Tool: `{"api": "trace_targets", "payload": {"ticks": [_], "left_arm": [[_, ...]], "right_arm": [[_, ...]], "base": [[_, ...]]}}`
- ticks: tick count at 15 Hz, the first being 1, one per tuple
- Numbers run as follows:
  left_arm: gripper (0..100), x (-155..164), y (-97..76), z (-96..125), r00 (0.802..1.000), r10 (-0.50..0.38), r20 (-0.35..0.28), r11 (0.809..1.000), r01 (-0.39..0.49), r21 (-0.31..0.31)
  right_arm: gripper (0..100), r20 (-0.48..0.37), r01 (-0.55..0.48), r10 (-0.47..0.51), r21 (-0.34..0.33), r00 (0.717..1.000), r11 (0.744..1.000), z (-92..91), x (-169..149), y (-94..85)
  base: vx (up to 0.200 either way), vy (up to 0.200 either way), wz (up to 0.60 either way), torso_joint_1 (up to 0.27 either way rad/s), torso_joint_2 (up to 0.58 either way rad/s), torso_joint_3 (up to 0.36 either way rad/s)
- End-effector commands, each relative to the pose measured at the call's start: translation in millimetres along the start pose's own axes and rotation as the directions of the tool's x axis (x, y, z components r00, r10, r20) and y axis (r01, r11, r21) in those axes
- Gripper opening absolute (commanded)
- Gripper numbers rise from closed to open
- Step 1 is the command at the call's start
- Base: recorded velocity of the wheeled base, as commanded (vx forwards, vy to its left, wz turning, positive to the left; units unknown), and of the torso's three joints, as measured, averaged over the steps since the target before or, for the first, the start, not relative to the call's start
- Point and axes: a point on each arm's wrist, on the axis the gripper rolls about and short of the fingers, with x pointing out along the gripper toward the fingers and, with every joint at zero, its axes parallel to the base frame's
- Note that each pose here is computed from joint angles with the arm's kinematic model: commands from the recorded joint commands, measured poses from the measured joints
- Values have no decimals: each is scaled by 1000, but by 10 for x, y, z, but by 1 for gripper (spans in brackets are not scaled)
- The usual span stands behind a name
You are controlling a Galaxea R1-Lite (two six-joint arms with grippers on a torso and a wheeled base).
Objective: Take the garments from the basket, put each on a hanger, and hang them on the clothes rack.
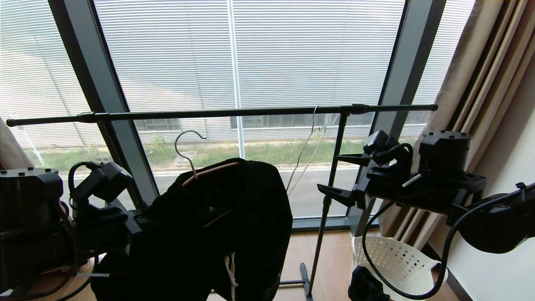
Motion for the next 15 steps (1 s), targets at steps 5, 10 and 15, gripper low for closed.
{"api": "trace_targets", "payload": {"ticks": [5,10,15], "left_arm": [[0,141,-20,-93,993,104,-55,995,-104,0],[0,130,-13,-164,991,108,-81,992,-102,74],[0,296,4,-64,995,102,-5,994,-102,-32]], "right_arm": [[100,-10,3,-3,3,1000,1000,-25,10,7],[100,-15,8,-8,4,1000,1000,-31,13,6],[100,-20,7,-7,7,1000,1000,-55,36,0]], "base": [[0,0,0,0,0,0],[0,0,0,0,0,0],[0,0,0,0,0,0]]}}
